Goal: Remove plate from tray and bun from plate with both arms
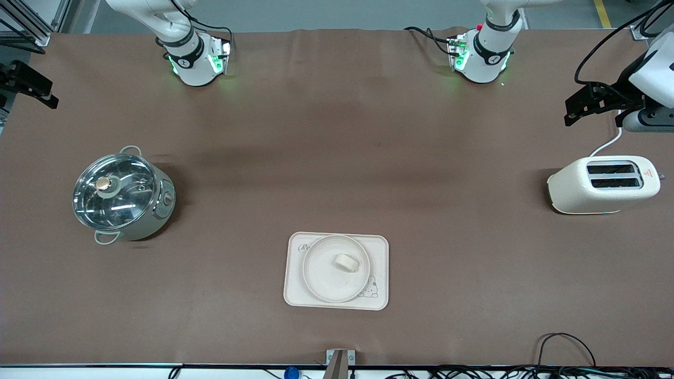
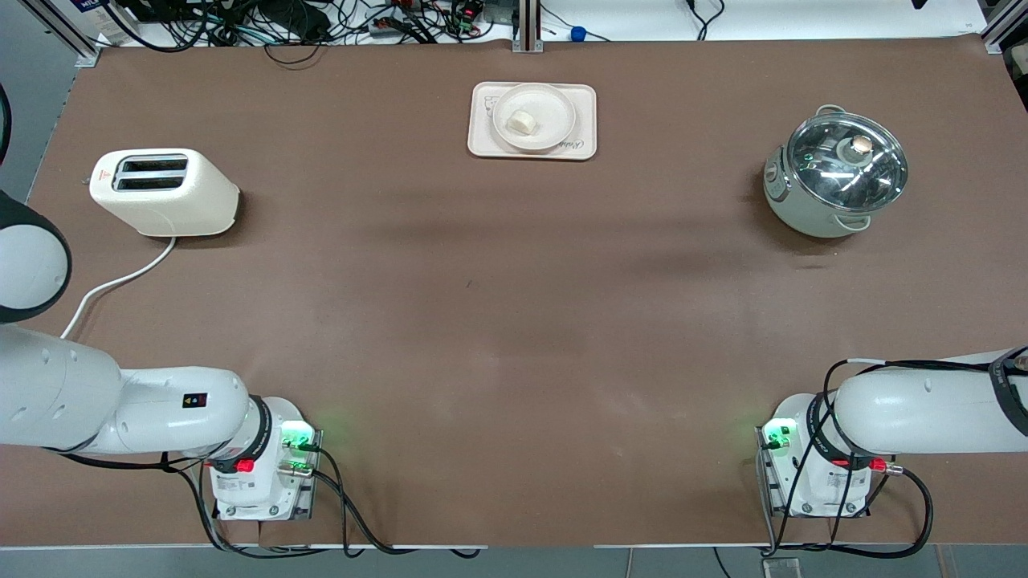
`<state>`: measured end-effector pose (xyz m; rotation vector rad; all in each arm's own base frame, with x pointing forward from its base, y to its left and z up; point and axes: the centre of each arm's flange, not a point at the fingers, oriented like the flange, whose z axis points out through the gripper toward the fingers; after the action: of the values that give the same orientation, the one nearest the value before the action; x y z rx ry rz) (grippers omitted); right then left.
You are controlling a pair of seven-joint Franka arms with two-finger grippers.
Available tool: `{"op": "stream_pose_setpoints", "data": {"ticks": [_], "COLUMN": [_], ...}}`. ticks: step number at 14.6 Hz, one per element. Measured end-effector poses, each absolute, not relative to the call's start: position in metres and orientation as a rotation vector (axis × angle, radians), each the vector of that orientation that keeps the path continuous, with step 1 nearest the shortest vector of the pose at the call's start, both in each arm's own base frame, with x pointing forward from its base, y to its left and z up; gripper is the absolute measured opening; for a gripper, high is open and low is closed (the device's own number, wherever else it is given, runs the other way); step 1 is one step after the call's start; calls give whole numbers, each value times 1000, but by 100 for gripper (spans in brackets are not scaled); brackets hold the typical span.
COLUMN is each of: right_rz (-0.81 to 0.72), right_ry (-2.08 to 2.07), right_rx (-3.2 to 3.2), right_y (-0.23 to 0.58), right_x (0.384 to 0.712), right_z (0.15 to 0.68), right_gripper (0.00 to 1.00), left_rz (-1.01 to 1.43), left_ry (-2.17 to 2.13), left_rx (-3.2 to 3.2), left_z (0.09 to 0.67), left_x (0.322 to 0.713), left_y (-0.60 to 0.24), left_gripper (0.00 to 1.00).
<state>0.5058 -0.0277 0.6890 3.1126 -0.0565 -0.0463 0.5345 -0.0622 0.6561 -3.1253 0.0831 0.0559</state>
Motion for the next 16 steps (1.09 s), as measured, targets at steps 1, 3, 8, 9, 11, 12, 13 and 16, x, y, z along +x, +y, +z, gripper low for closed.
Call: {"op": "stream_pose_setpoints", "data": {"ticks": [1,3,8,9,11,12,13,16], "right_rz": [-49,-51,-50,-51,-58,-51,-39,-5], "right_ry": [-56,-46,-23,-17,3,17,19,-38], "right_rx": [3112,3112,3112,3112,3125,3156,3190,3228], "right_y": [-27,-24,-16,-14,-7,0,6,28], "right_x": [506,507,507,508,512,517,523,550], "right_z": [688,687,687,687,682,678,674,650], "right_gripper": [100,100,100,100,100,100,100,100], "left_rz": [56,55,52,52,51,51,51,57], "left_ry": [84,87,87,88,88,89,89,89], "left_rx": [-3125,-3125,-3125,-3125,-3125,-3125,-3125,-3126], "left_z": [656,656,657,657,657,657,657,655], "left_x": [534,534,534,534,534,534,534,536], "left_y": [-62,-63,-64,-64,-64,-64,-64,-64], "left_gripper": [100,100,100,100,100,100,100,100]}}
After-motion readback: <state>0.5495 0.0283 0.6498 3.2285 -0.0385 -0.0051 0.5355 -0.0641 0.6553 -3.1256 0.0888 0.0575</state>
